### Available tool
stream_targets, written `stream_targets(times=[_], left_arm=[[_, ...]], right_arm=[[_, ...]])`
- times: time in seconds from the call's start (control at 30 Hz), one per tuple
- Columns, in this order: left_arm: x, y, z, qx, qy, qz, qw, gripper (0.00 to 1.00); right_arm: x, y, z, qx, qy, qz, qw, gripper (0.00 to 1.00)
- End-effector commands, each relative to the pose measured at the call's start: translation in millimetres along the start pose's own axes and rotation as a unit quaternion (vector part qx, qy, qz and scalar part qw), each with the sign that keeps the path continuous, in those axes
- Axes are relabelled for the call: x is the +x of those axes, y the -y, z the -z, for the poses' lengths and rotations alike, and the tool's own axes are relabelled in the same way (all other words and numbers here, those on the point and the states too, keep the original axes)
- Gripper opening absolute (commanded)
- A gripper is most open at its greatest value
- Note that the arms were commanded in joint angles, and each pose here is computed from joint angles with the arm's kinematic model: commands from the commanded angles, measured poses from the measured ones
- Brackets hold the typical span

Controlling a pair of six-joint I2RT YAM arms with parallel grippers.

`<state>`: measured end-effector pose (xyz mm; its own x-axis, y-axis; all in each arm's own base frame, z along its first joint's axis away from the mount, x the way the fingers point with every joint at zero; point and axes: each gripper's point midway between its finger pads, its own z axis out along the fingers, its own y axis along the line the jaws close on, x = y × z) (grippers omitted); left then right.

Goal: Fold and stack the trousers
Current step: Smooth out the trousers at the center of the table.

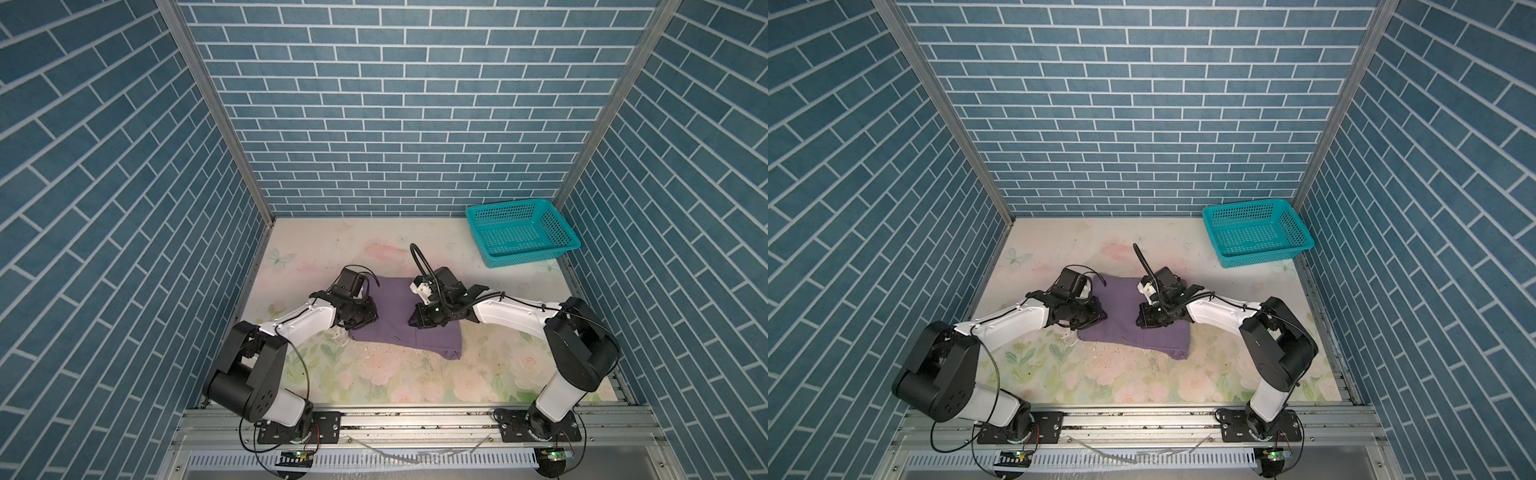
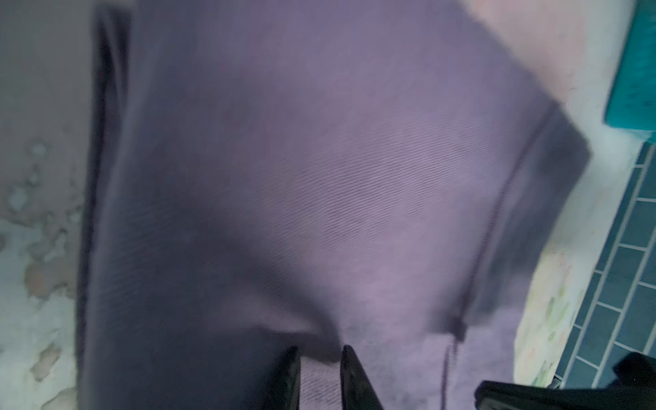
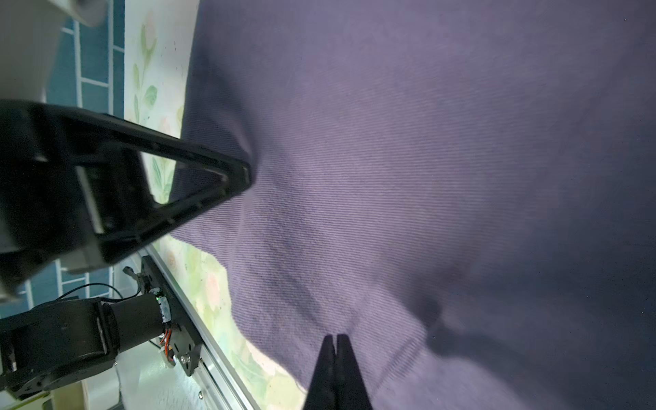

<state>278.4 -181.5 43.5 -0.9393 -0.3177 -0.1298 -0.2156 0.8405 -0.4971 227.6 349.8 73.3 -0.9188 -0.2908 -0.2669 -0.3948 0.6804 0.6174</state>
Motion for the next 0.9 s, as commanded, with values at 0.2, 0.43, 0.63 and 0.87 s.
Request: stream_targets(times=[0.2, 0.43, 0.63, 0.87], left_arm=[[8.5, -36.7, 7.0, -0.047, -0.022, 0.009, 0.999, 0.23], [13.2, -55.2, 18.3, -0.082, -0.031, -0.003, 0.996, 0.24], [4.0, 7.7, 35.9, -0.036, 0.006, -0.090, 0.995, 0.28], [3.3, 62.2, 28.5, 0.002, 0.008, -0.131, 0.991, 0.28]], right_arm=[[61.9, 68.2, -7.5, 0.108, -0.046, -0.054, 0.992, 0.00], [62.8, 91.6, 12.1, 0.164, -0.027, -0.054, 0.985, 0.00], [4.9, 44.6, 24.5, 0.113, 0.033, 0.002, 0.993, 0.00], [-47.9, -6.7, -0.2, -0.018, 0.080, -0.016, 0.996, 0.00]])
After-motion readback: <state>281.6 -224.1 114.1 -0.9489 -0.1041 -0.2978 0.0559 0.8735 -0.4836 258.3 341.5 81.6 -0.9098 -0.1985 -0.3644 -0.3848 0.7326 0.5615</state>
